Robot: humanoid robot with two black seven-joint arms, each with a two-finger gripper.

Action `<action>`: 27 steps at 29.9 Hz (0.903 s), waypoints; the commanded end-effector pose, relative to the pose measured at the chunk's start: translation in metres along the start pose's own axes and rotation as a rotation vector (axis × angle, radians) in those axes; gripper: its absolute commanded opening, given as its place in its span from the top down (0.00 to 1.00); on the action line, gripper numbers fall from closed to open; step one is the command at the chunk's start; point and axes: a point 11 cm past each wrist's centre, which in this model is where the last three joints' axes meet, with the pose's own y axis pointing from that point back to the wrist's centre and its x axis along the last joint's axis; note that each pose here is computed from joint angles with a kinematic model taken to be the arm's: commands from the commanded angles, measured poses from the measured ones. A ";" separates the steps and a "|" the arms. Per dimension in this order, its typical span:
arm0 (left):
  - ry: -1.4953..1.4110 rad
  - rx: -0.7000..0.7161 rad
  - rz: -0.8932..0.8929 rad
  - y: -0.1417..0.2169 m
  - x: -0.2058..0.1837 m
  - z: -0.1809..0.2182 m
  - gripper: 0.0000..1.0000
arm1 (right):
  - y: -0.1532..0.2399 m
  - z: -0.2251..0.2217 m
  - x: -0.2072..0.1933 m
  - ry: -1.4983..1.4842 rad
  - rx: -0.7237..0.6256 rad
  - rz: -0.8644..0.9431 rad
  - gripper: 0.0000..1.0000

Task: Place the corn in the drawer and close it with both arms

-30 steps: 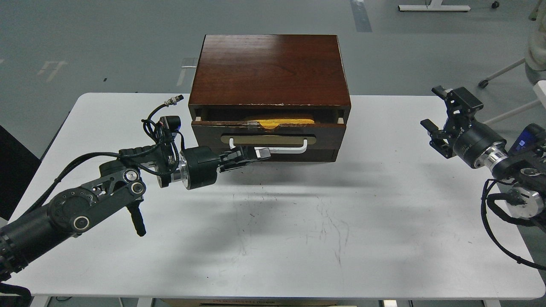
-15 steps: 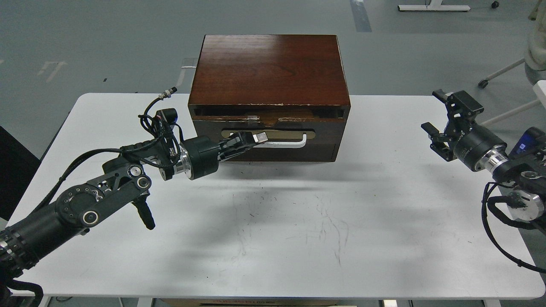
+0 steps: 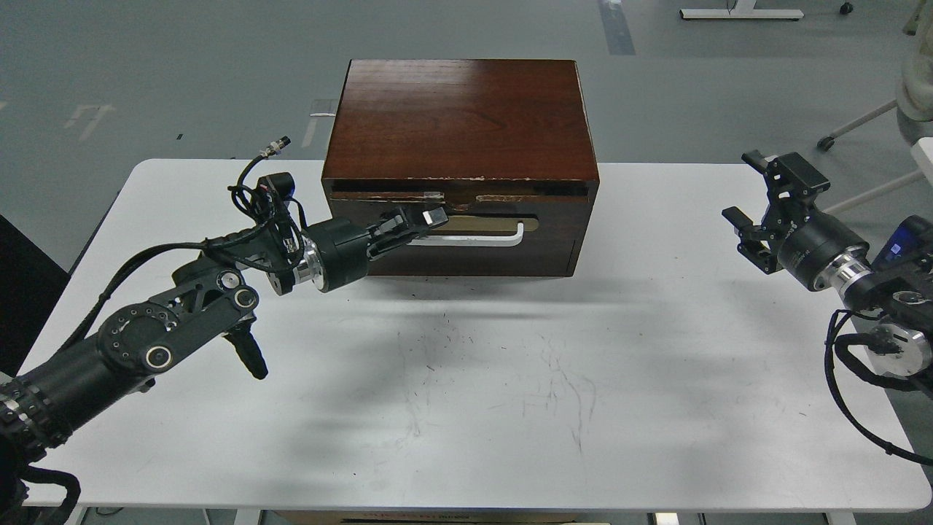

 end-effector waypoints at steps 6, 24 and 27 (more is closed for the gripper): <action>0.001 -0.007 0.019 -0.002 0.006 0.003 1.00 | 0.000 0.001 0.000 -0.001 -0.001 -0.001 0.01; 0.176 -0.127 -0.130 0.019 -0.001 0.034 0.93 | 0.001 0.000 0.000 -0.004 0.001 -0.001 0.00; 0.223 -0.200 -0.121 0.027 0.007 0.055 0.49 | -0.001 -0.008 0.003 -0.016 0.031 0.013 0.00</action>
